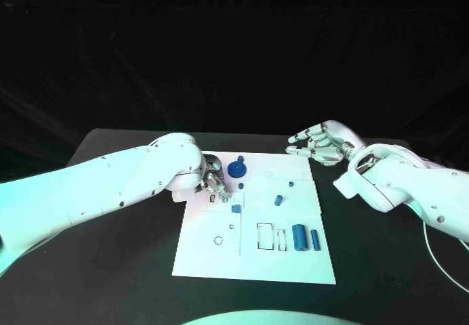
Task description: Assemble the parts on the task board
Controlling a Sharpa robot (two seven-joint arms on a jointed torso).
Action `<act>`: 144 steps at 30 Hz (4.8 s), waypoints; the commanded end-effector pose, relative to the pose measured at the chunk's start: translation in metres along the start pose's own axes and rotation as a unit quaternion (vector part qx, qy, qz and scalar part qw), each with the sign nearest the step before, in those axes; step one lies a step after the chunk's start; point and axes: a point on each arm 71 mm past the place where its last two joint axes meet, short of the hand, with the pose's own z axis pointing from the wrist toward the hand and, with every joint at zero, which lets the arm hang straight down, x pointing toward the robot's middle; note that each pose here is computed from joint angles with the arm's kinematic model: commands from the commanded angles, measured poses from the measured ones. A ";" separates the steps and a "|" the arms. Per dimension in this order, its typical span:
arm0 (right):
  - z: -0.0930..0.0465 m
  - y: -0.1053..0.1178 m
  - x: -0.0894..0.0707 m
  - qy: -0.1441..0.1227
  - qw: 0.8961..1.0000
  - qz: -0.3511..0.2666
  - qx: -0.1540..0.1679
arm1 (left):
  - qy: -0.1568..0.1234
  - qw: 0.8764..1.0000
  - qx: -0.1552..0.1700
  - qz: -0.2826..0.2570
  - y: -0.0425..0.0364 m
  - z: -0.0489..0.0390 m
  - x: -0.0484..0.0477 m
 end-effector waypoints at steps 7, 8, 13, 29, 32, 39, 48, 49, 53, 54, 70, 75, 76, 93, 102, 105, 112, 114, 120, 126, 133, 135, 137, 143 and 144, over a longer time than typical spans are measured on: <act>-0.005 0.024 0.025 0.055 0.990 -0.102 -0.076 | -0.049 0.990 0.073 -0.108 0.0116 -0.0148 -0.0049; -0.006 0.029 0.030 0.061 0.987 -0.122 -0.089 | -0.052 0.989 0.078 -0.118 0.0145 -0.0169 -0.0045; -0.011 0.048 0.056 0.086 0.963 -0.216 -0.137 | -0.066 0.975 0.108 -0.182 0.0298 -0.0275 0.0004; -0.007 0.067 0.128 0.132 0.905 -0.345 -0.212 | -0.128 0.848 0.235 -0.457 0.0723 -0.0614 0.0067; -0.007 0.069 0.139 0.141 0.896 -0.356 -0.223 | -0.139 0.831 0.243 -0.480 0.0774 -0.0651 0.0059; -0.006 0.069 0.159 0.160 0.882 -0.376 -0.235 | -0.156 0.812 0.252 -0.503 0.0830 -0.0697 0.0043; -0.005 0.067 0.169 0.175 0.860 -0.419 -0.234 | -0.164 0.802 0.254 -0.515 0.0857 -0.0716 0.0033; -0.005 0.067 0.169 0.173 0.857 -0.425 -0.234 | -0.165 0.802 0.254 -0.515 0.0859 -0.0717 0.0032; -0.005 0.066 0.169 0.165 0.850 -0.443 -0.232 | -0.165 0.801 0.253 -0.517 0.0864 -0.0717 0.0032; -0.005 0.066 0.169 0.164 0.849 -0.446 -0.231 | -0.165 0.801 0.253 -0.517 0.0865 -0.0717 0.0032; -0.005 0.062 0.169 0.176 0.839 -0.463 -0.225 | -0.162 0.803 0.248 -0.518 0.0871 -0.0708 0.0036; -0.003 0.061 0.170 0.177 0.839 -0.464 -0.225 | -0.160 0.803 0.247 -0.518 0.0863 -0.0704 0.0039; -0.003 0.061 0.170 0.177 0.839 -0.463 -0.226 | -0.159 0.804 0.247 -0.518 0.0862 -0.0704 0.0040; 0.000 0.061 0.177 0.182 0.838 -0.459 -0.231 | -0.157 0.807 0.245 -0.514 0.0851 -0.0698 0.0045; 0.001 0.060 0.179 0.182 0.839 -0.457 -0.234 | -0.155 0.808 0.244 -0.514 0.0846 -0.0696 0.0049; 0.001 0.059 0.179 0.181 0.839 -0.456 -0.235 | -0.154 0.808 0.245 -0.514 0.0843 -0.0697 0.0051; 0.002 0.060 0.180 0.173 0.842 -0.450 -0.243 | -0.153 0.808 0.245 -0.513 0.0838 -0.0697 0.0053; 0.003 0.060 0.181 0.172 0.843 -0.448 -0.244 | -0.153 0.808 0.245 -0.513 0.0837 -0.0697 0.0054; 0.003 0.060 0.181 0.170 0.846 -0.442 -0.245 | -0.152 0.809 0.245 -0.513 0.0836 -0.0696 0.0055; 0.003 0.059 0.180 0.170 0.851 -0.436 -0.239 | -0.151 0.809 0.245 -0.513 0.0833 -0.0695 0.0056; 0.003 0.058 0.177 0.164 0.857 -0.429 -0.235 | -0.149 0.810 0.244 -0.512 0.0836 -0.0694 0.0058; 0.003 0.058 0.177 0.164 0.858 -0.428 -0.234 | -0.149 0.810 0.244 -0.512 0.0836 -0.0694 0.0058; 0.003 0.057 0.177 0.164 0.859 -0.426 -0.232 | -0.148 0.810 0.244 -0.512 0.0835 -0.0694 0.0059; 0.002 0.056 0.177 0.168 0.860 -0.425 -0.227 | -0.148 0.810 0.243 -0.512 0.0836 -0.0693 0.0059; 0.002 0.056 0.177 0.169 0.860 -0.425 -0.226 | -0.148 0.810 0.243 -0.512 0.0836 -0.0693 0.0059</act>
